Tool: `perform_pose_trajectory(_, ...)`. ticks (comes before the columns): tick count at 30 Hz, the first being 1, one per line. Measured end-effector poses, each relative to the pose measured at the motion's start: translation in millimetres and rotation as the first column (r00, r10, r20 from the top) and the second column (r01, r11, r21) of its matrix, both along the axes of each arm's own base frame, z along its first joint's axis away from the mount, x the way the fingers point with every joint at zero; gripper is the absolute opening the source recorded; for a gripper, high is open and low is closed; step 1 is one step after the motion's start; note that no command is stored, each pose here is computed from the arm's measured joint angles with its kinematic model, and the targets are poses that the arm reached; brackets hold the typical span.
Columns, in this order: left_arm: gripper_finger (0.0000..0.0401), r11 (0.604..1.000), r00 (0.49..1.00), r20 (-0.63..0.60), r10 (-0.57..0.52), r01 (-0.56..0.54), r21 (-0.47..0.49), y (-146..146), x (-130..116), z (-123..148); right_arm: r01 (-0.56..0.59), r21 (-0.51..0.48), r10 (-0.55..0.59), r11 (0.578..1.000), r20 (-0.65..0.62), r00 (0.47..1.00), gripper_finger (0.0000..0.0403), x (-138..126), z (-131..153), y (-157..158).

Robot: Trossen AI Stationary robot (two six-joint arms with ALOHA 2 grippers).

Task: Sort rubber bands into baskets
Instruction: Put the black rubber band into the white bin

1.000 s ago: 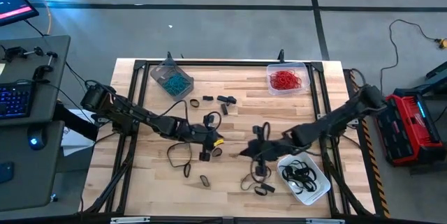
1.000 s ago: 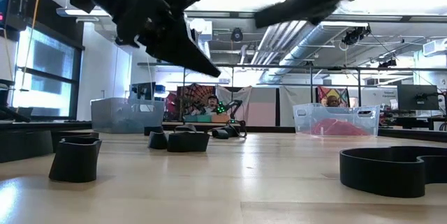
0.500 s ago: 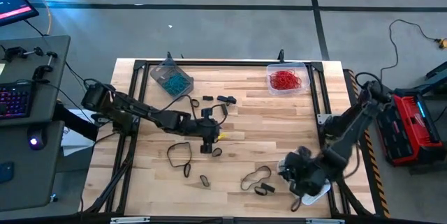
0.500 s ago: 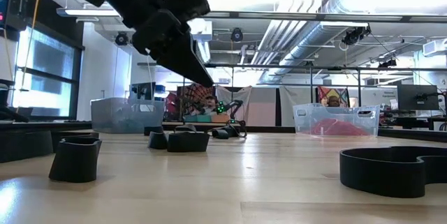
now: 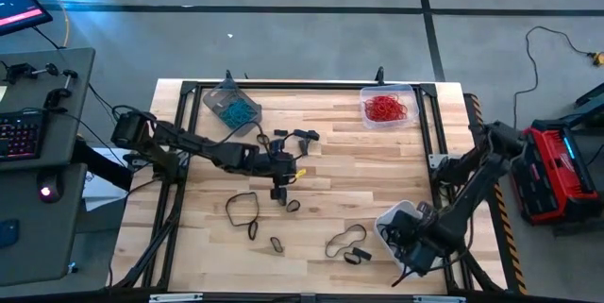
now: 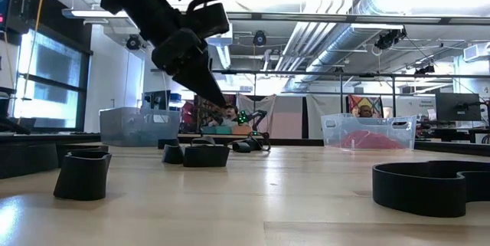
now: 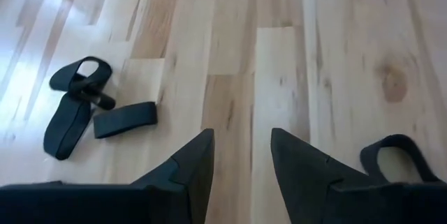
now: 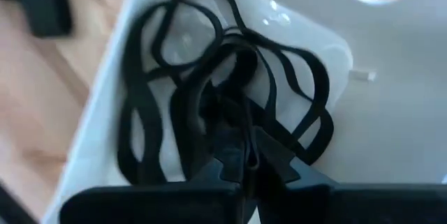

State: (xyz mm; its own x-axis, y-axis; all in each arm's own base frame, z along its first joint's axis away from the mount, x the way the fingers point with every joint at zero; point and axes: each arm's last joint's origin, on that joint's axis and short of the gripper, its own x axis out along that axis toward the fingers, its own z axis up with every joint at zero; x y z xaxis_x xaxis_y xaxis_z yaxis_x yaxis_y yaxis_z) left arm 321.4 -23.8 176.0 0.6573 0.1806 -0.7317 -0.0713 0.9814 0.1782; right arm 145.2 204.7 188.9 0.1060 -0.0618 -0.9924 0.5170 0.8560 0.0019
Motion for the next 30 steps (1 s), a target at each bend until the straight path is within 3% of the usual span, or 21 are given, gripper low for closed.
perform_pose_trajectory(10, 0.0136, 0.998, 0.995, -0.077, 0.057, -0.057, 0.003, 16.8, -5.1, -4.8, -0.028, -0.012, 0.026, 1.000, -0.167, 0.986, 0.0015, 8.2, -29.7, 7.1)
perform_pose_trajectory(15, 0.0136, 0.995, 0.988, -0.113, 0.103, -0.104, -0.003, 24.6, -8.3, -7.1, -0.006, -0.009, 0.003, 1.000, -0.232, 0.973, 0.0086, 11.9, -32.8, 2.4)
perform_pose_trajectory(19, 0.0136, 0.987, 0.970, -0.181, 0.162, -0.155, 0.049, 33.9, -14.8, -10.7, 0.034, -0.001, -0.033, 0.999, -0.261, 0.965, 0.0151, 15.9, -31.8, -2.1)
perform_pose_trajectory(24, 0.0140, 0.976, 0.941, -0.257, 0.218, -0.204, 0.081, 47.4, -22.7, -14.1, -0.004, 0.034, 0.012, 0.999, -0.229, 0.973, 0.0199, 24.6, -16.6, 5.7)
perform_pose_trajectory(30, 0.0155, 0.932, 0.885, -0.293, 0.362, -0.346, 0.108, 72.9, -31.4, -16.2, -0.047, -0.035, 0.043, 0.998, -0.106, 0.993, 0.0208, 34.9, 18.2, 15.7)
